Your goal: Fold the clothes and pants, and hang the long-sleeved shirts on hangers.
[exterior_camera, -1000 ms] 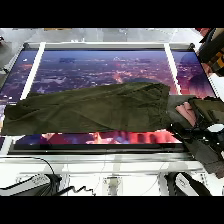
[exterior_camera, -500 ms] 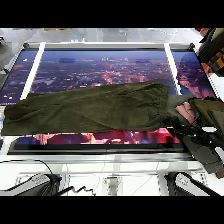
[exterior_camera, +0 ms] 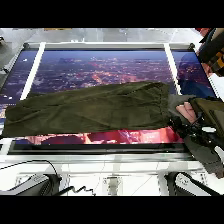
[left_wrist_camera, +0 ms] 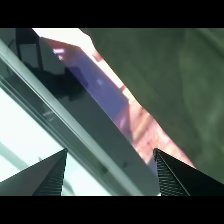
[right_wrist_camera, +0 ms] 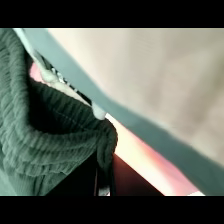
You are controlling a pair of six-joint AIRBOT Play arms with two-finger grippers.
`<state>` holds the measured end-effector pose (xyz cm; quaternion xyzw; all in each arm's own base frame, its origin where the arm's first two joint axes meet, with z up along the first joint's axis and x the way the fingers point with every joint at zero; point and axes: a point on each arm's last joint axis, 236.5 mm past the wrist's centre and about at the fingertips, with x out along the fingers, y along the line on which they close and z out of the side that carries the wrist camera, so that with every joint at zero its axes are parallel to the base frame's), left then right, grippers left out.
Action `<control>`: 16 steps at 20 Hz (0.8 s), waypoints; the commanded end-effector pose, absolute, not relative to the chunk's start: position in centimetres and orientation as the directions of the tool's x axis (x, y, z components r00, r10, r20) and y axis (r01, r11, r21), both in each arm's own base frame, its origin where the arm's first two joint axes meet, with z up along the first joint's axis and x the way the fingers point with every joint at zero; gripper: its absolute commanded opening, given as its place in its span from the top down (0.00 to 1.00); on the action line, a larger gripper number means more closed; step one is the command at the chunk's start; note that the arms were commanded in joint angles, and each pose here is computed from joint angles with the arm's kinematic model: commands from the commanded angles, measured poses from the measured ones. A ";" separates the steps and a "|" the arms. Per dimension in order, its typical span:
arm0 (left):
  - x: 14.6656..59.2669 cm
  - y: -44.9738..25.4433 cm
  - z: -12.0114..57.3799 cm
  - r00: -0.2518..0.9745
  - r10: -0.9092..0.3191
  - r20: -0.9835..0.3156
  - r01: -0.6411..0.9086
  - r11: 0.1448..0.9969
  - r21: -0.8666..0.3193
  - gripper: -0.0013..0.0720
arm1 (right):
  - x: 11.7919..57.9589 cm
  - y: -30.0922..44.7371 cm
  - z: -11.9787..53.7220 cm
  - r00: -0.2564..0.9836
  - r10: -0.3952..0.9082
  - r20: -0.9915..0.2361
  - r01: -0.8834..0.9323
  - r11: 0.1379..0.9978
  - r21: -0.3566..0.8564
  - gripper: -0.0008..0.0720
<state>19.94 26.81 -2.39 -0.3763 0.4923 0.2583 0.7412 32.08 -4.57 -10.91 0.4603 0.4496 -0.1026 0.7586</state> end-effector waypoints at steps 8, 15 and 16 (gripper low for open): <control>23.8 30.4 -10.1 0.484 0.091 -0.871 -0.782 0.492 -0.383 0.18 | 33.1 -4.5 -7.5 0.637 0.251 -0.729 0.429 0.670 0.606 0.95; 30.4 31.0 -9.2 0.627 0.156 -0.763 -0.695 0.555 -0.458 0.70 | 32.9 -3.9 -6.6 0.640 0.268 -0.720 0.399 0.685 0.610 0.95; 30.5 30.8 -9.0 0.635 0.148 -0.759 -0.689 0.552 -0.469 0.95 | 32.8 -4.0 -6.0 0.646 0.259 -0.718 0.384 0.703 0.599 0.95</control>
